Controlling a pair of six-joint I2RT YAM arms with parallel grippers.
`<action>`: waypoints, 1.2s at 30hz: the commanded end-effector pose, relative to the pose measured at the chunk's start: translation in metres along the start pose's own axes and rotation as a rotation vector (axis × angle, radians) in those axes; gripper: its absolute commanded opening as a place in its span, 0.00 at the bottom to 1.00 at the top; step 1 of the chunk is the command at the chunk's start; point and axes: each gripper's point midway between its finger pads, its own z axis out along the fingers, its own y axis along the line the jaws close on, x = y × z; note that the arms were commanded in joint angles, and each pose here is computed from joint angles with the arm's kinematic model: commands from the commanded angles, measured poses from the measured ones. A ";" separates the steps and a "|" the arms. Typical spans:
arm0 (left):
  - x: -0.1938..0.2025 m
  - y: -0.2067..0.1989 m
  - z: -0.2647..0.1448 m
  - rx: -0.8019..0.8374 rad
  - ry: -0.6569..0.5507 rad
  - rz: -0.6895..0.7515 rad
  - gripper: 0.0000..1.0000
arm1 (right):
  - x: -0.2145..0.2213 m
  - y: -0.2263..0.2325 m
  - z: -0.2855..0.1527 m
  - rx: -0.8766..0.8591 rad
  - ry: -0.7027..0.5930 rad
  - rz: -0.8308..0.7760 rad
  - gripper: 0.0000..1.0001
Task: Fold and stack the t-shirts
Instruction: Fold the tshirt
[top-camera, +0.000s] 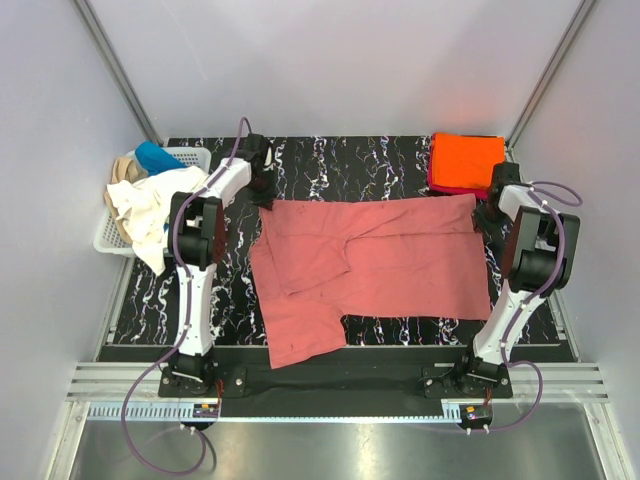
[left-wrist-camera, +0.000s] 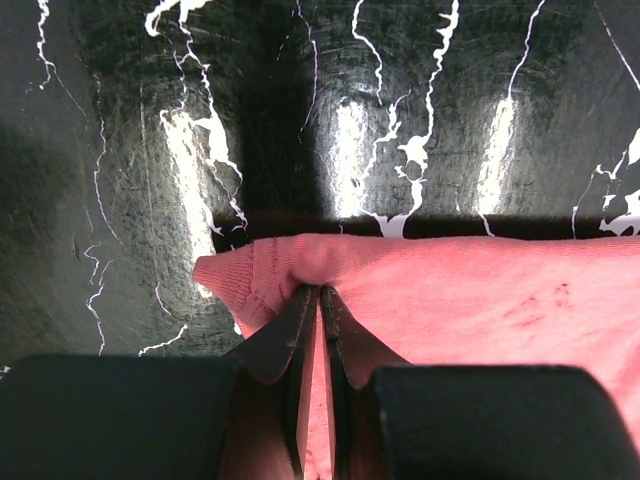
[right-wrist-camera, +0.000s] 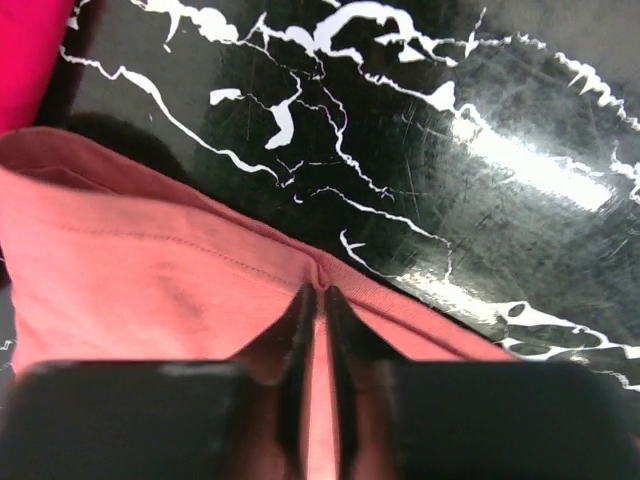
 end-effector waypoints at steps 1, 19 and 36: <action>-0.010 0.009 0.004 -0.043 -0.030 0.013 0.14 | -0.020 -0.003 -0.005 0.024 -0.075 0.035 0.05; -0.031 0.033 0.006 -0.020 -0.048 -0.053 0.16 | -0.012 -0.015 -0.013 -0.022 -0.036 0.056 0.01; 0.019 -0.025 -0.142 -0.032 -0.210 0.053 0.37 | -0.017 0.013 -0.087 -0.219 0.001 0.007 0.45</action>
